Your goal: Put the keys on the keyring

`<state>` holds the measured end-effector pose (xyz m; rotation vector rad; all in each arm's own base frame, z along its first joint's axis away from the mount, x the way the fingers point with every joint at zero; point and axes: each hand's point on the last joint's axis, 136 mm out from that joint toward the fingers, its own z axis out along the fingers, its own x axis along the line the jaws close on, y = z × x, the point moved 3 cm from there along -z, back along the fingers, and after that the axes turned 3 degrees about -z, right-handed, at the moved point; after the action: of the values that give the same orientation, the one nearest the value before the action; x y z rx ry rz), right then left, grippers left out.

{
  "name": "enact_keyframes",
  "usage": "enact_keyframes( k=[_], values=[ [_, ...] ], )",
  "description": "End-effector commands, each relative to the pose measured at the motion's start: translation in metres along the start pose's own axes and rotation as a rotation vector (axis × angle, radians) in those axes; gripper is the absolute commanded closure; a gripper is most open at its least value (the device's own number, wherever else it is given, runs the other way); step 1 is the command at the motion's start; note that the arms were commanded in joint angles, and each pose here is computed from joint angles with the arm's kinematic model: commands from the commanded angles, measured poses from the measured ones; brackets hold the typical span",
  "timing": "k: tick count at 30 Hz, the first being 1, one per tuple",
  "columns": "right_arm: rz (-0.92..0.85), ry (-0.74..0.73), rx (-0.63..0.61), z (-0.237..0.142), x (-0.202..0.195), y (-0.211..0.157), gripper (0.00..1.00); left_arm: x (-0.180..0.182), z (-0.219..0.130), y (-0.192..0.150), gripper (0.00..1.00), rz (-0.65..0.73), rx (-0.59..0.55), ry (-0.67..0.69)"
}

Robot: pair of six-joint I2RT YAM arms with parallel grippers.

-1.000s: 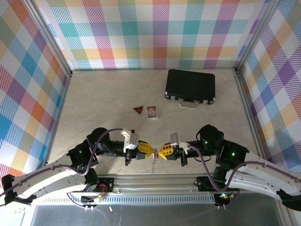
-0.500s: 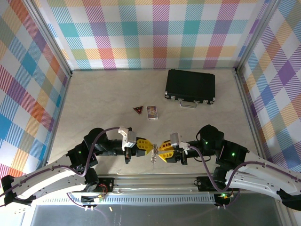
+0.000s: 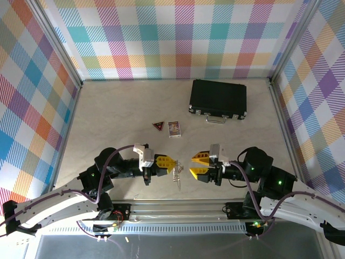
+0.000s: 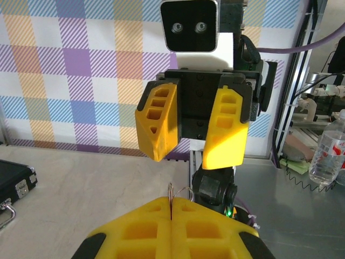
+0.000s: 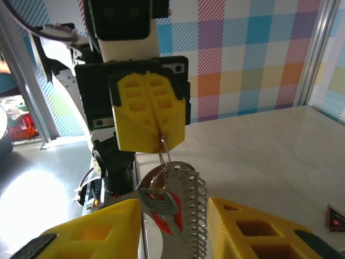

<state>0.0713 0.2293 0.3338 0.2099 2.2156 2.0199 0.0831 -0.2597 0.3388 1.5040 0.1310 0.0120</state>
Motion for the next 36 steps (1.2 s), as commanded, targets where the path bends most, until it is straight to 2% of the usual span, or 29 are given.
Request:
enact_keyframes(
  k=[1,11,24,36],
  values=[
    [0.057,-0.024,-0.006,0.000,-0.003,0.000,0.63,-0.010,-0.003,0.019,1.00,0.052,-0.090,-0.053],
    [0.004,0.139,-0.050,0.009,0.017,0.012,0.72,-0.024,-0.005,0.024,1.00,0.038,-0.103,-0.154],
    [-0.029,0.178,-0.080,0.017,0.021,0.018,0.80,-0.022,0.002,0.018,1.00,0.030,-0.070,-0.166],
    [-0.039,0.238,-0.076,0.018,0.028,0.017,0.81,-0.021,0.006,0.017,1.00,0.026,-0.061,-0.168]
  ],
)
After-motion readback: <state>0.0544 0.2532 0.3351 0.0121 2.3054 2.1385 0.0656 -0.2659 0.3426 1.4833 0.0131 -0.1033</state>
